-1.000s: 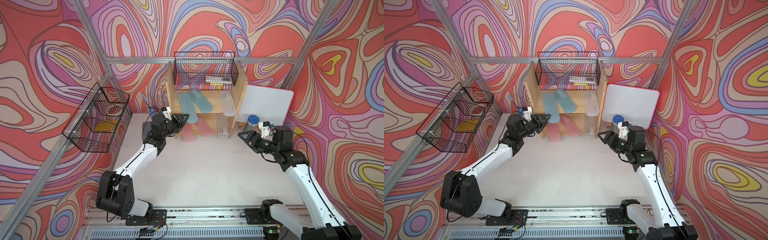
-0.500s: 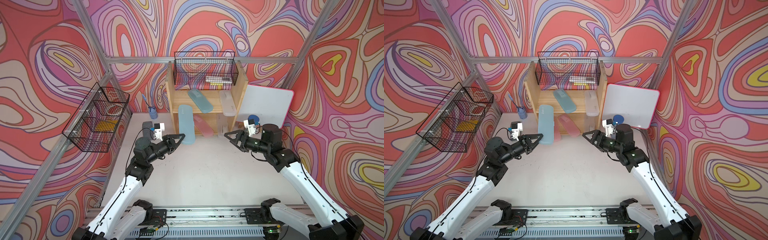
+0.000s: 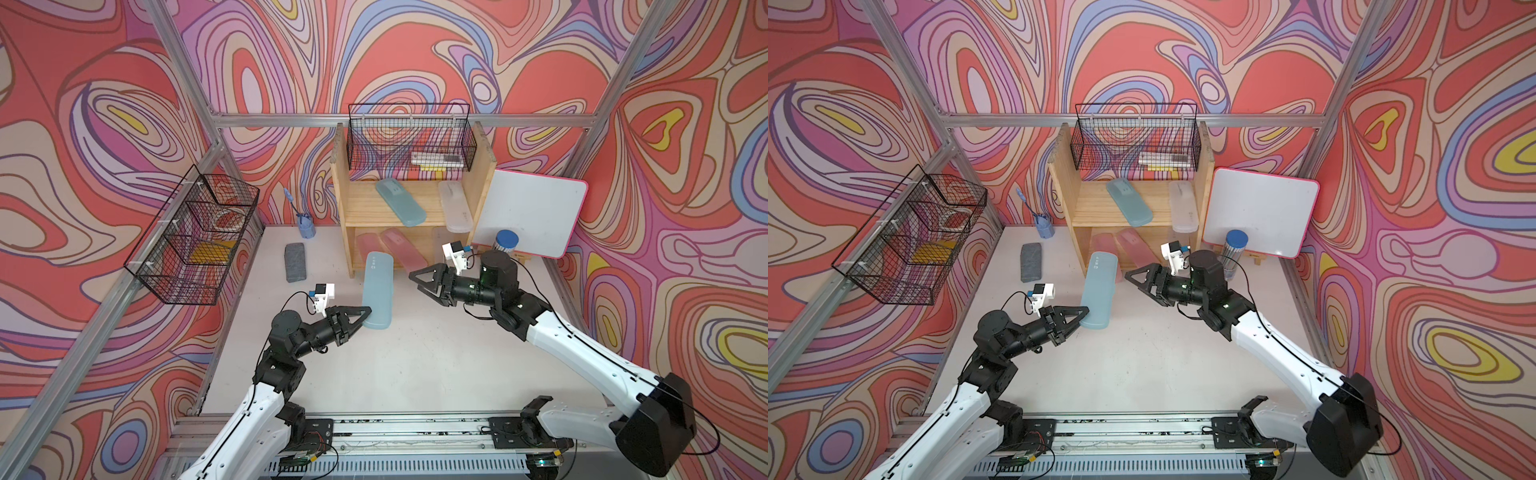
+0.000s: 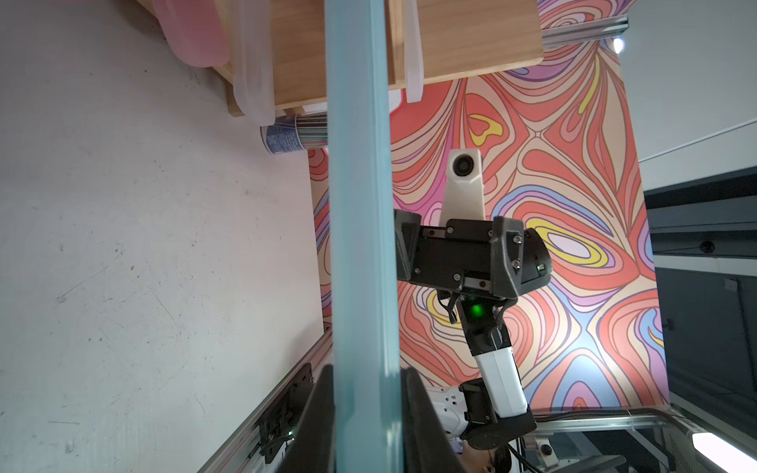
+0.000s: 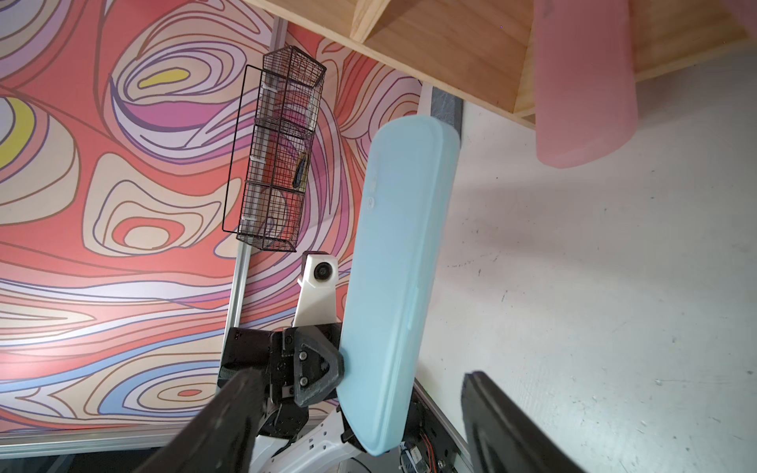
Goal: Remove the pencil cases from the shelf
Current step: Pick up the pencil case from the shelf.
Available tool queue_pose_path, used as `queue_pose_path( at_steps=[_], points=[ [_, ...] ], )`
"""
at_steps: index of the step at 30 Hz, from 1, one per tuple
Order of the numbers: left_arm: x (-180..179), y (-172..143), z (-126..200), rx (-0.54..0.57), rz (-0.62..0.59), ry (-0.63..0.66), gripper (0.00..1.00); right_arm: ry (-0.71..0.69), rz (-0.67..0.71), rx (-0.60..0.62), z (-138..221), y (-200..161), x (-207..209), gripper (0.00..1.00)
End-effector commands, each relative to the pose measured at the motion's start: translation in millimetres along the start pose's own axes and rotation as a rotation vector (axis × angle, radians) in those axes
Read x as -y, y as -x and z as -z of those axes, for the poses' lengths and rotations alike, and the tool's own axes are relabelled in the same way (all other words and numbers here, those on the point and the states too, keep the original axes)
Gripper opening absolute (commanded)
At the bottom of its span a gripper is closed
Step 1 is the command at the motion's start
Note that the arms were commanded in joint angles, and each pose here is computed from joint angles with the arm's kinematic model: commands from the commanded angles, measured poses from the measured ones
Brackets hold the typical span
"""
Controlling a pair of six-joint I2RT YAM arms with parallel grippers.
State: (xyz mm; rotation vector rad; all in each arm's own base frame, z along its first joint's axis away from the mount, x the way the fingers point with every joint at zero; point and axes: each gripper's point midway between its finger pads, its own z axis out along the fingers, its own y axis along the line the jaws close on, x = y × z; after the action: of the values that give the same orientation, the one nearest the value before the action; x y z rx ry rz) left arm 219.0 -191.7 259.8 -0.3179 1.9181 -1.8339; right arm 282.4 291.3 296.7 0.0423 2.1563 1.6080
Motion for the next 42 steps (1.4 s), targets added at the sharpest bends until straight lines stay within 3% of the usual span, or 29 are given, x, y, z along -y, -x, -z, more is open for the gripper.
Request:
queue_pose_path(
  at_steps=[1,18,24,32,33,34,36,37,40,42],
  points=[
    [29,-5,0,-0.030,-0.069,-0.121,0.00,0.024,-0.031,0.006,-10,1,1,0.77],
    [38,-13,-6,-0.102,-0.046,-0.197,0.00,0.116,-0.046,-0.040,-53,1,-8,0.58],
    [36,-14,-5,-0.108,-0.039,-0.201,0.00,0.152,-0.056,-0.042,-60,2,-12,0.35],
    [30,-12,-7,-0.100,-0.028,-0.183,0.00,0.167,-0.064,-0.053,-64,0,-13,0.26],
    [28,-11,-8,-0.098,-0.025,-0.178,0.07,0.167,-0.063,-0.052,-64,0,-13,0.25],
    [26,-11,-9,-0.095,-0.022,-0.172,0.22,0.169,-0.062,-0.050,-64,0,-13,0.24],
    [21,-8,-10,-0.082,-0.013,-0.155,0.40,0.168,-0.059,-0.047,-64,1,-13,0.23],
    [17,-7,-10,-0.075,-0.005,-0.140,0.55,0.165,-0.056,-0.046,-64,1,-13,0.23],
    [1,-2,-10,-0.037,0.022,-0.067,0.78,0.138,-0.051,-0.045,-65,1,-8,0.22],
    [-13,-2,-8,-0.018,0.040,0.007,0.87,0.100,-0.046,-0.043,-65,0,0,0.22]
  ],
)
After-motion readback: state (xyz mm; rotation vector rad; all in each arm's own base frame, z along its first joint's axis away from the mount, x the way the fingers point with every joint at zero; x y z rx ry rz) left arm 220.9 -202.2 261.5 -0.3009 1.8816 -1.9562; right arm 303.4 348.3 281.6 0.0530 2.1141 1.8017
